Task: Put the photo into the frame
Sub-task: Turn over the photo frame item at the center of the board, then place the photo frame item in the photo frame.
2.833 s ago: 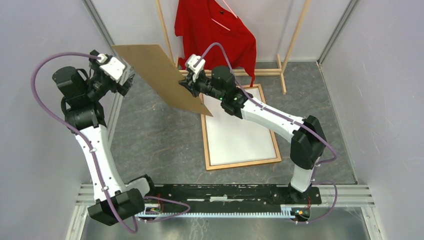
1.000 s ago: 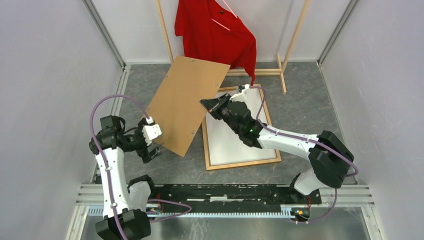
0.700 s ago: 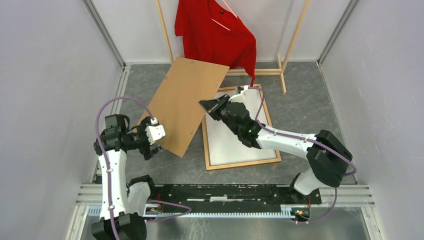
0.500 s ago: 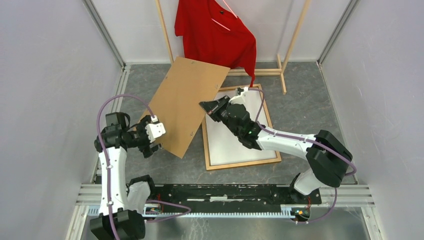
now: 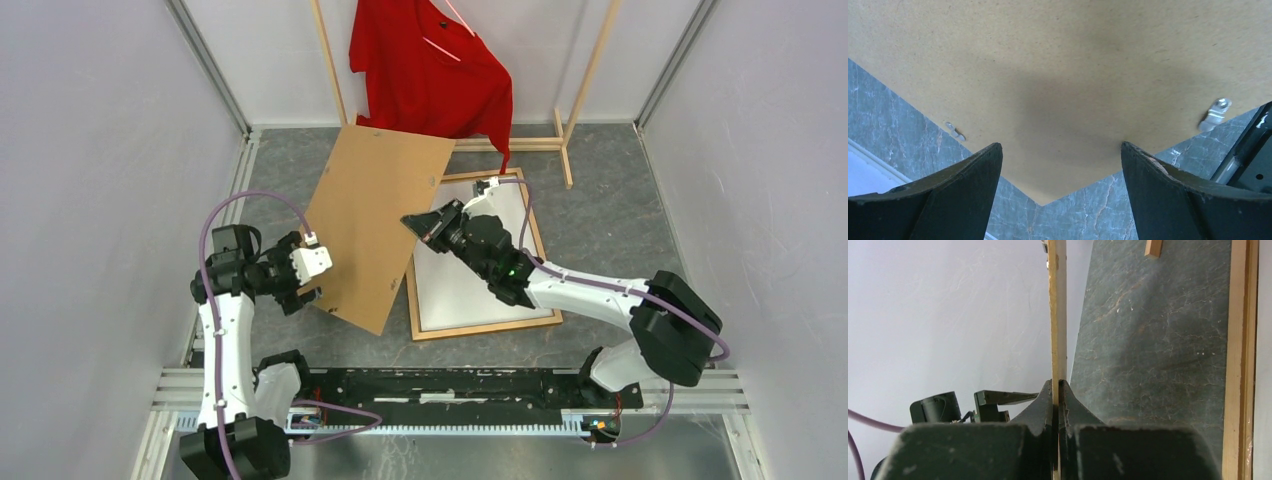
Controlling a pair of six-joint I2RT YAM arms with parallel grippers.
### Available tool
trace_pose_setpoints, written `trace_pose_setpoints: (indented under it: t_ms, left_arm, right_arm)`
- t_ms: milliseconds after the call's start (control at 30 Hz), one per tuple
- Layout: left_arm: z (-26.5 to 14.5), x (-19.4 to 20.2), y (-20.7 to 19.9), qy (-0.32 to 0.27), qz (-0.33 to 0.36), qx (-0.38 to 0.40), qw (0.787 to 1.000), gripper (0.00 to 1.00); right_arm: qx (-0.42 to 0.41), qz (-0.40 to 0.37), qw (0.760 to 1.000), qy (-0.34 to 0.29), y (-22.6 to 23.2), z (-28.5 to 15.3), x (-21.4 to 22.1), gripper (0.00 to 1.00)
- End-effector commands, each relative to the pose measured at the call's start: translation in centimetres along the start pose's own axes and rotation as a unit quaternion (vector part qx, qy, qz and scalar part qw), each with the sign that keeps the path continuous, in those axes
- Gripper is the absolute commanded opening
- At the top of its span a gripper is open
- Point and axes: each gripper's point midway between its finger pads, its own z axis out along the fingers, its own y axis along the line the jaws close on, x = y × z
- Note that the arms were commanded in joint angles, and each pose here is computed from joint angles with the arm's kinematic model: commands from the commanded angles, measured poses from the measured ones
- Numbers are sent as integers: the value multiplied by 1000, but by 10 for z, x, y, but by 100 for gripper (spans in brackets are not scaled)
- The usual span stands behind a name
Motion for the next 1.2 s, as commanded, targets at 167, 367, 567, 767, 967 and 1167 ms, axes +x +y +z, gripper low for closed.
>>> trace_pose_setpoints:
  t_ms: [167,367,567,767,967,1167]
  left_arm:
    - [-4,-7,10,-5,4,-13,1000,99]
    - [-13,-26,-2,-32,-7,26,999,100]
    - [-16,-38,-4,-52,-23,65,996,100]
    - [-8,-23,2,-28,-24,70,997,100]
    - [-1,-20,2,-31,-26,85,996,100]
    - [4,-16,4,-28,-24,88,995,100]
  right_arm:
    - [-89,-10,996,-17,51,-25,-34,0]
    - [-76,-69,994,45,25,-35,-68,0]
    - [-70,-102,980,156,-14,-55,-88,0]
    - [-71,-96,973,199,-56,-83,-116,0]
    - [-75,-79,969,224,-88,-95,-129,0]
    - [-55,-75,963,254,-119,-100,-124,0]
